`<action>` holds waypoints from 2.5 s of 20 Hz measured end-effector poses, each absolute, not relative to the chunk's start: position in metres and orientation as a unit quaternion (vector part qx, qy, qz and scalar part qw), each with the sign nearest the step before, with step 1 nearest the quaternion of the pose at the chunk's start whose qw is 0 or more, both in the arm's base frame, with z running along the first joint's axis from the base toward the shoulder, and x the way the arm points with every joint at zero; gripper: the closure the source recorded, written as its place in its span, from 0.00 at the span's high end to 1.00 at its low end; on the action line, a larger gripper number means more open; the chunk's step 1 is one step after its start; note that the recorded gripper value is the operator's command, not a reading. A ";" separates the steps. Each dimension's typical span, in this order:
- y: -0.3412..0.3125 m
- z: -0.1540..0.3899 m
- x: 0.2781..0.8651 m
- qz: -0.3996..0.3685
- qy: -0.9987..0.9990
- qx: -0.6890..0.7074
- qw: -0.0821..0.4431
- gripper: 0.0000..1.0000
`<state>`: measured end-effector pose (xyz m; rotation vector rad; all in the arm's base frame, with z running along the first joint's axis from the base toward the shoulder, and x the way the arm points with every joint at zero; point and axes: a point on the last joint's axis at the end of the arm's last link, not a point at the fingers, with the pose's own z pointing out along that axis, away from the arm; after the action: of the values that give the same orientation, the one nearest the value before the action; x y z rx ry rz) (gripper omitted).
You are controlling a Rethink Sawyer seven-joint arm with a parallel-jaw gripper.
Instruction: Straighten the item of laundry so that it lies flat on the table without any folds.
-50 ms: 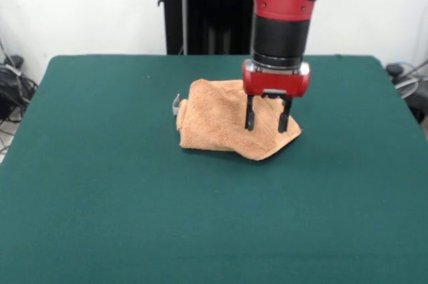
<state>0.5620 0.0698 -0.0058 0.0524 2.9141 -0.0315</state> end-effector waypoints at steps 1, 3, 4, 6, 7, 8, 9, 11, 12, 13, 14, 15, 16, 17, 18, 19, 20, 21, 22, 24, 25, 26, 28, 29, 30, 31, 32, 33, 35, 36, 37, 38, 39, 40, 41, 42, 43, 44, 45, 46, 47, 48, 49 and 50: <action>0.072 -0.008 0.561 -0.009 0.994 0.019 0.111 1.00; 0.078 -0.014 0.559 -0.004 0.994 0.023 0.106 1.00; 0.079 -0.015 0.559 -0.002 0.994 0.025 0.104 1.00; 0.082 -0.016 0.559 0.000 0.994 0.028 0.103 1.00; 0.087 -0.015 0.560 0.005 0.994 0.034 0.103 1.00; 0.089 -0.015 0.561 0.006 0.994 0.035 0.103 1.00; 0.091 -0.015 0.562 0.008 0.994 0.037 0.103 1.00; 0.097 -0.014 0.564 0.011 0.994 0.039 0.104 1.00; 0.101 -0.013 0.564 0.011 0.994 0.040 0.104 1.00; 0.102 -0.013 0.565 0.012 0.994 0.040 0.104 1.00; 0.104 -0.013 0.565 0.012 0.994 0.040 0.104 1.00; 0.110 -0.013 0.564 0.013 0.994 0.038 0.104 1.00; 0.111 -0.013 0.564 0.013 0.994 0.038 0.104 1.00; 0.113 -0.013 0.564 0.014 0.994 0.037 0.104 1.00; 0.114 -0.013 0.564 0.015 0.994 0.036 0.104 1.00; 0.114 -0.013 0.564 0.015 0.994 0.036 0.104 1.00; 0.114 -0.013 0.564 0.015 0.994 0.036 0.104 1.00; 0.114 -0.014 0.564 0.015 0.994 0.036 0.104 1.00; 0.114 -0.014 0.564 0.015 0.994 0.036 0.103 1.00; 0.117 -0.015 0.563 0.015 0.994 0.035 0.102 1.00; 0.118 -0.015 0.562 0.015 0.994 0.034 0.102 1.00; 0.119 -0.016 0.562 0.016 0.994 0.034 0.101 1.00; 0.126 -0.017 0.560 0.016 0.994 0.030 0.099 1.00; 0.128 -0.018 0.559 0.017 0.995 0.029 0.098 1.00; 0.129 -0.018 0.558 0.017 0.995 0.028 0.098 1.00; 0.132 -0.019 0.557 0.017 0.995 0.027 0.097 1.00; 0.134 -0.019 0.557 0.018 0.995 0.026 0.096 1.00; 0.137 -0.020 0.556 0.018 0.995 0.024 0.096 1.00; 0.143 -0.020 0.555 0.018 0.995 0.022 0.095 1.00; 0.147 -0.020 0.554 0.018 0.995 0.021 0.095 1.00; 0.150 -0.020 0.554 0.018 0.995 0.021 0.095 1.00; 0.152 -0.020 0.554 0.018 0.995 0.020 0.095 1.00; 0.156 -0.020 0.553 0.017 0.995 0.020 0.094 1.00; 0.159 -0.019 0.552 0.016 0.995 0.019 0.094 1.00; 0.161 -0.019 0.551 0.016 0.995 0.019 0.094 1.00; 0.164 -0.019 0.551 0.015 0.995 0.018 0.094 1.00; 0.171 -0.017 0.549 0.013 0.995 0.015 0.094 1.00; 0.173 -0.016 0.548 0.013 0.995 0.014 0.094 1.00; 0.175 -0.015 0.547 0.013 0.995 0.013 0.095 1.00; 0.177 -0.011 0.546 0.011 0.995 0.011 0.096 1.00; 0.177 -0.010 0.545 0.010 0.995 0.011 0.096 1.00; 0.177 -0.009 0.545 0.009 0.995 0.010 0.097 1.00; 0.173 -0.005 0.544 0.004 0.995 0.010 0.099 1.00; 0.168 -0.001 0.545 0.000 0.995 0.013 0.101 1.00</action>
<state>0.5453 0.1678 -0.0007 0.0374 2.9386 -0.0005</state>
